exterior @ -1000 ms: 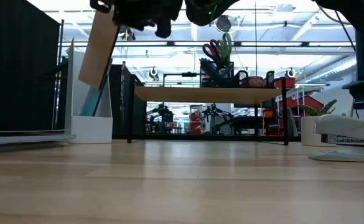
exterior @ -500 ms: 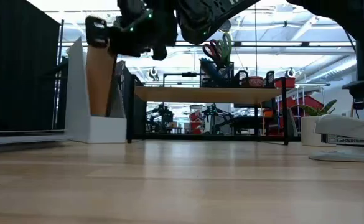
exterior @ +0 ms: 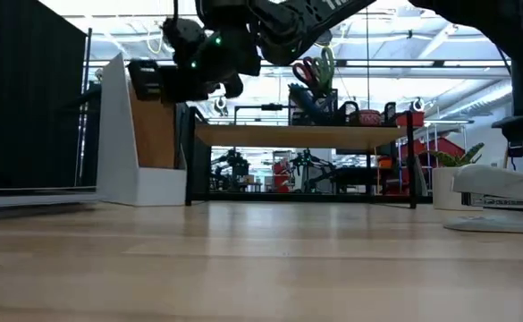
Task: Stock shelves
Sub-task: Put the purple book into the white bookshelf
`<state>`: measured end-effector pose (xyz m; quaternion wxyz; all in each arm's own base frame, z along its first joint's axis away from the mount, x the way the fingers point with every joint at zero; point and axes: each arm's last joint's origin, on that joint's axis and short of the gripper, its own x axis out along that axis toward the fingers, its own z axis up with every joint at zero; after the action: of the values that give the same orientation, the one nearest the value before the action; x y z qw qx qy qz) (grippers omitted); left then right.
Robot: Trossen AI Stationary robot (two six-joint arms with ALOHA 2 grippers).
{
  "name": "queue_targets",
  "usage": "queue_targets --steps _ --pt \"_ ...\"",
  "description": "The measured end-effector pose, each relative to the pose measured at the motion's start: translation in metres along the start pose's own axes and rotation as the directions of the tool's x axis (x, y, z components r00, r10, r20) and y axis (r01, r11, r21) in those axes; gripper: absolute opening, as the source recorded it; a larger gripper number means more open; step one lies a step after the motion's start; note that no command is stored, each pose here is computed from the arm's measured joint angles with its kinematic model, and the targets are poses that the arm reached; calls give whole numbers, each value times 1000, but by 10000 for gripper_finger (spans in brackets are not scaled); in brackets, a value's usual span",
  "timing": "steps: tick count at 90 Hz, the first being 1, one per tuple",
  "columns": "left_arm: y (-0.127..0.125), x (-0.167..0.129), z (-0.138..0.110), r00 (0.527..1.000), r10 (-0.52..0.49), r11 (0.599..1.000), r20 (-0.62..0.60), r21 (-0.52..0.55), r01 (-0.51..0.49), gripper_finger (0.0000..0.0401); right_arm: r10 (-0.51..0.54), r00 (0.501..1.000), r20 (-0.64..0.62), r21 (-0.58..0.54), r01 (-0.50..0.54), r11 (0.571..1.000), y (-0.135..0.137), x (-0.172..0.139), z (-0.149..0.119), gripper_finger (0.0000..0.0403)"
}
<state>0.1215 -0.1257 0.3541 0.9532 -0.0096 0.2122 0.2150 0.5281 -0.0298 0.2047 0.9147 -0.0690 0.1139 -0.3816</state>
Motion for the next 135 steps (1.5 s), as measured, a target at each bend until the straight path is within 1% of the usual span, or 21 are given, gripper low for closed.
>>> queue_targets --steps 8,32,40,56,66,75,81,87,96,104,113,118,124,129,135 --pt "0 0 0 1000 0 1000 0 -1 0 189 -32 999 -17 29 32 999 -3 1 -1 2" --pt "0 0 0 1000 1 1000 0 -1 -1 189 -35 999 -16 40 35 999 -2 0 -1 6" --pt "0 0 0 1000 1 1000 0 0 -1 189 -39 999 -18 68 40 997 -3 1 -1 20" --pt "0 0 0 1000 1 1000 0 0 -1 189 -34 999 -33 64 36 997 -4 3 -4 66" --pt "0 0 0 1000 2 1000 0 0 -2 189 7 999 -38 61 -4 998 -3 2 -4 102" --pt "0 0 0 1000 2 1000 0 0 -2 189 18 999 -36 58 -16 998 0 0 -4 132" --pt "0 0 0 1000 2 1000 0 0 -2 189 28 999 -37 34 -27 999 4 -4 -3 146" --pt "0 0 0 1000 2 1000 0 0 -2 189 45 998 -37 -14 -46 999 10 -11 -2 155" --pt "0 0 0 1000 2 1000 0 -1 -2 189 82 995 -51 -59 -85 995 22 -24 -3 160" --pt "0 0 0 1000 2 1000 0 -1 -2 189 126 987 -102 -97 -136 986 32 -35 -9 159" --pt "0 0 0 1000 2 1000 0 -1 -2 189 211 964 -161 -67 -224 972 39 -42 -15 155" --pt "0 0 0 1000 2 1000 0 -1 -2 189 237 955 -178 -47 -249 967 39 -41 -19 154" --pt "0 0 0 1000 2 1000 0 -1 -2 189 230 955 -190 -48 -243 969 38 -37 -23 153" --pt "0 0 0 1000 2 1000 0 -1 -2 189 228 958 -174 -32 -237 971 38 -29 -29 153" --pt "0 0 0 1000 1 1000 0 -1 -1 189 271 943 -192 -22 -280 960 38 -19 -42 153"
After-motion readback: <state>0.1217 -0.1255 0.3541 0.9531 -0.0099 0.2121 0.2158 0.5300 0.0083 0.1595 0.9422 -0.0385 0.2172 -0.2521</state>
